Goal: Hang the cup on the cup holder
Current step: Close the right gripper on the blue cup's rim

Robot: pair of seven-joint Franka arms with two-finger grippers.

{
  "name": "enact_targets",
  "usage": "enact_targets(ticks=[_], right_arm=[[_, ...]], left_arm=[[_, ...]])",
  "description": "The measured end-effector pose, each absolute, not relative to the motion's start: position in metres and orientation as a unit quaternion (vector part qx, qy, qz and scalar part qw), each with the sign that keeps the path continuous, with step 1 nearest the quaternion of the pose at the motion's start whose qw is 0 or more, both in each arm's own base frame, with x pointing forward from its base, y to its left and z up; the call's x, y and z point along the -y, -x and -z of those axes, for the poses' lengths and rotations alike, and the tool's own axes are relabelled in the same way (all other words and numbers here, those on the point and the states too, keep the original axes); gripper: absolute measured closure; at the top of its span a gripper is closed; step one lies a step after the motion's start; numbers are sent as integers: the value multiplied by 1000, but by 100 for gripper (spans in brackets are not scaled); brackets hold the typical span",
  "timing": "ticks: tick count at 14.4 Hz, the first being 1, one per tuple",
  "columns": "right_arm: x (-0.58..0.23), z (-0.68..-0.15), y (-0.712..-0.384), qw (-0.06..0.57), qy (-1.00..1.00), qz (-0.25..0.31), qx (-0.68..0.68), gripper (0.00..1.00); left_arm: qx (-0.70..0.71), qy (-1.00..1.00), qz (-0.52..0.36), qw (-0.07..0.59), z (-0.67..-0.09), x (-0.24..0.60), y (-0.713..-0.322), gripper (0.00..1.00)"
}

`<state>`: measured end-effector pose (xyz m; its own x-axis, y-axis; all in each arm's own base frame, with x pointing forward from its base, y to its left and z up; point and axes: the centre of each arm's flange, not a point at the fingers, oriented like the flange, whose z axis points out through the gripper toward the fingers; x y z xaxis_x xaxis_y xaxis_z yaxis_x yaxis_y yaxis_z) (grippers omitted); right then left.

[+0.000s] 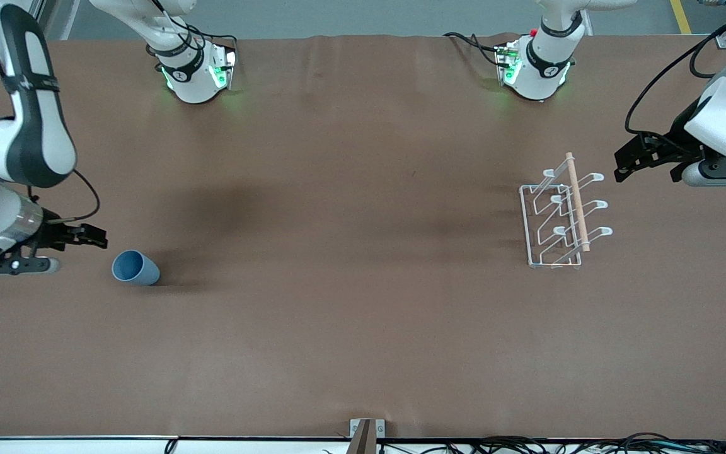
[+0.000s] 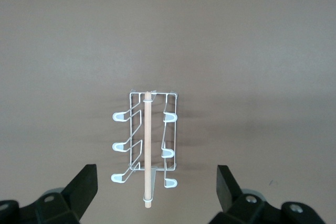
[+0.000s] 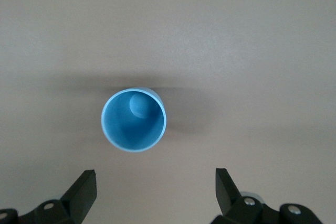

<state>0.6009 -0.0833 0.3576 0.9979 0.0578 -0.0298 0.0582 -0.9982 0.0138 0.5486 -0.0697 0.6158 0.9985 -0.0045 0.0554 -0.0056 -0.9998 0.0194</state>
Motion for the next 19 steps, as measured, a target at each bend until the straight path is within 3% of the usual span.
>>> enact_targets(ticks=[12, 14, 19], right_arm=[[88, -252, -608, 16, -999, -7, -46, 0], [88, -247, -608, 15, -999, -3, -46, 14], [91, -236, -610, 9, -999, -14, -34, 70]], left_arm=[[-6, -1000, -25, 10, -623, 59, -543, 0], [-7, -1000, -25, 10, -623, 59, -543, 0], [-7, -1000, -27, 10, -625, 58, -543, 0]])
